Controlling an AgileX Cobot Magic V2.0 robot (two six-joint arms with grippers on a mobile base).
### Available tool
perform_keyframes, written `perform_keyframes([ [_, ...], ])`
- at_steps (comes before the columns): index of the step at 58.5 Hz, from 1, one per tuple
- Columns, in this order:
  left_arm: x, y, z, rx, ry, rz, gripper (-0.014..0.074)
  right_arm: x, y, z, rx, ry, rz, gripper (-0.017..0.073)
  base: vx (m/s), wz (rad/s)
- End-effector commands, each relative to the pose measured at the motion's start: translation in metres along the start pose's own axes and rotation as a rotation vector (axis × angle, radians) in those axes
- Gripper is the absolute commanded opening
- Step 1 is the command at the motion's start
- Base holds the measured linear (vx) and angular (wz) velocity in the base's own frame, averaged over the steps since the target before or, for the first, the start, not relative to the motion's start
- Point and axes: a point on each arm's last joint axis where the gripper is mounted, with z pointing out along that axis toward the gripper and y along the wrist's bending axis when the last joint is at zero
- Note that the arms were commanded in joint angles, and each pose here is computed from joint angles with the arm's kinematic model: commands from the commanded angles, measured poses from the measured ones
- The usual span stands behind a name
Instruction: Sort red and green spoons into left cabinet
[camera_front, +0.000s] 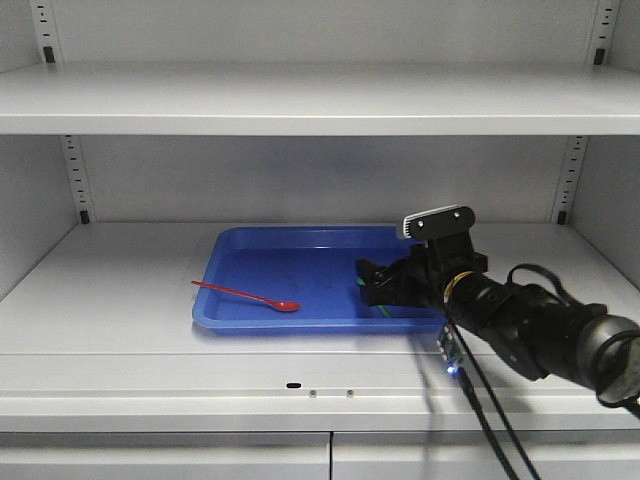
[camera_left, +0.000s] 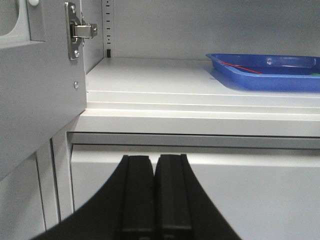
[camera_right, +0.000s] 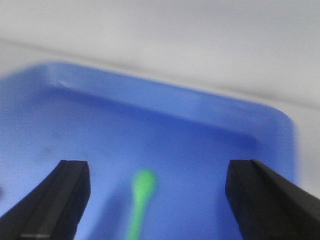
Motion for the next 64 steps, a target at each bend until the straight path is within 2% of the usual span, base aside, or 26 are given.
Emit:
perform_keyframes([
  [1, -0.009, 0.0, -0.002, 0.001, -0.1, -0.01, -0.0008, -0.054, -0.004, -0.034, 0.053, -0.078, 0.013, 0.0591, 0.0, 0.0],
  [8, -0.009, 0.0, -0.002, 0.001, -0.1, -0.01, -0.0008, -0.073, -0.011, -0.066, 0.145, 0.016, 0.073, 0.0591, 0.0, 0.0],
  [17, -0.009, 0.0, -0.002, 0.001, -0.1, -0.01, -0.0008, -0.086, -0.017, -0.101, 0.237, 0.135, 0.064, 0.0582, 0.0, 0.0],
  [23, -0.009, 0.0, -0.002, 0.001, -0.1, -0.01, -0.0008, -0.082, -0.014, -0.128, 0.244, 0.154, 0.039, 0.0539, 0.0, 0.0],
  [36, -0.009, 0.0, -0.002, 0.001, -0.1, -0.01, -0.0008, -0.03, -0.004, -0.192, 0.212, 0.179, -0.023, 0.0359, 0.0, 0.0],
  [53, -0.009, 0.0, -0.002, 0.001, -0.1, -0.01, -0.0008, 0.032, 0.005, -0.274, 0.219, 0.177, -0.021, -0.0017, 0.0, 0.0],
  [64, -0.009, 0.0, -0.002, 0.001, -0.1, -0.01, -0.0008, 0.066, 0.014, -0.31, 0.213, 0.14, -0.022, -0.001, 0.0, 0.0],
])
